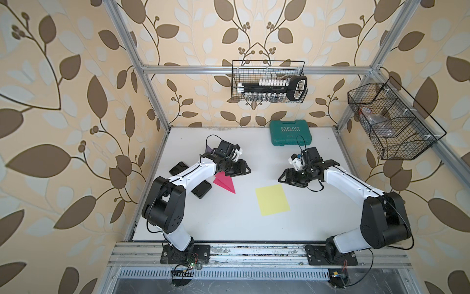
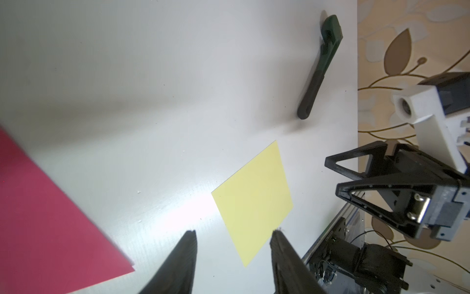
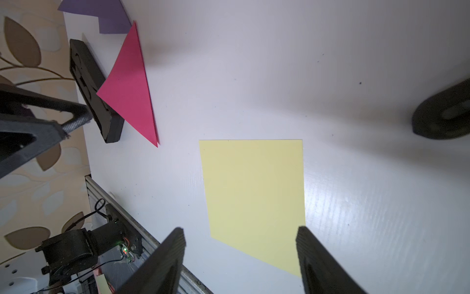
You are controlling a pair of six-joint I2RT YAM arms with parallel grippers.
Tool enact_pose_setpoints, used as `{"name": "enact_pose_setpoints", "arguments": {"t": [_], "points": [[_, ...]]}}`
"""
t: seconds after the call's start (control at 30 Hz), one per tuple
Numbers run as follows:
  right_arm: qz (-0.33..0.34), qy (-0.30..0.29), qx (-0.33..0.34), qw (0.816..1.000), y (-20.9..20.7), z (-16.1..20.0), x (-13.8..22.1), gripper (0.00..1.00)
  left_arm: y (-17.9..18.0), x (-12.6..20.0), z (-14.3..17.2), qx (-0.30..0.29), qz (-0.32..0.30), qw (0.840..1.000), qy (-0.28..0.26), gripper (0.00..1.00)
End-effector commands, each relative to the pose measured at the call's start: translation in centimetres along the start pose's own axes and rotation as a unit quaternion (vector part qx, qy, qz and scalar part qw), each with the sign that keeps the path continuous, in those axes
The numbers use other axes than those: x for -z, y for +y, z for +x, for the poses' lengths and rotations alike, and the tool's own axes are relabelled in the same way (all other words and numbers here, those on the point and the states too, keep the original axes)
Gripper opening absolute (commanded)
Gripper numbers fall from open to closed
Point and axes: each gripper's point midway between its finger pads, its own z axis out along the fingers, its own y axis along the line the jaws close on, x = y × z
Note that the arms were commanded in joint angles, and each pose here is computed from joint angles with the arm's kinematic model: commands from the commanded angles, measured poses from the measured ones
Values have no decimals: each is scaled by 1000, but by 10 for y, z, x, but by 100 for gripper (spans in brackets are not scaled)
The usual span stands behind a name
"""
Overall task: Fold the square paper diagonally
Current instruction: Move the paper to the center of the board.
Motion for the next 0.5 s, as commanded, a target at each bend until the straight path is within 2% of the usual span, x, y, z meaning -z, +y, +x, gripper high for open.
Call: {"name": "enact_pose_setpoints", "arguments": {"t": [0.0, 0.07, 0.17, 0.33, 0.47], "points": [[-12, 17, -25, 999, -1, 22, 2, 78, -18, -11, 10, -25, 16, 999, 43, 52], [-20, 21, -42, 999, -2, 32, 3, 84, -19, -18, 19, -33, 6, 997, 71, 54], [-20, 18, -63, 998, -8, 48, 3, 90, -29, -25, 31, -44, 29, 994, 98, 56], [-20, 29, -90, 995, -18, 71, -2, 92, -32, -36, 44, -46, 31, 990, 129, 58], [-20, 44, -114, 992, -27, 87, -13, 92, -27, -48, 51, -41, 3, 988, 148, 56]]}}
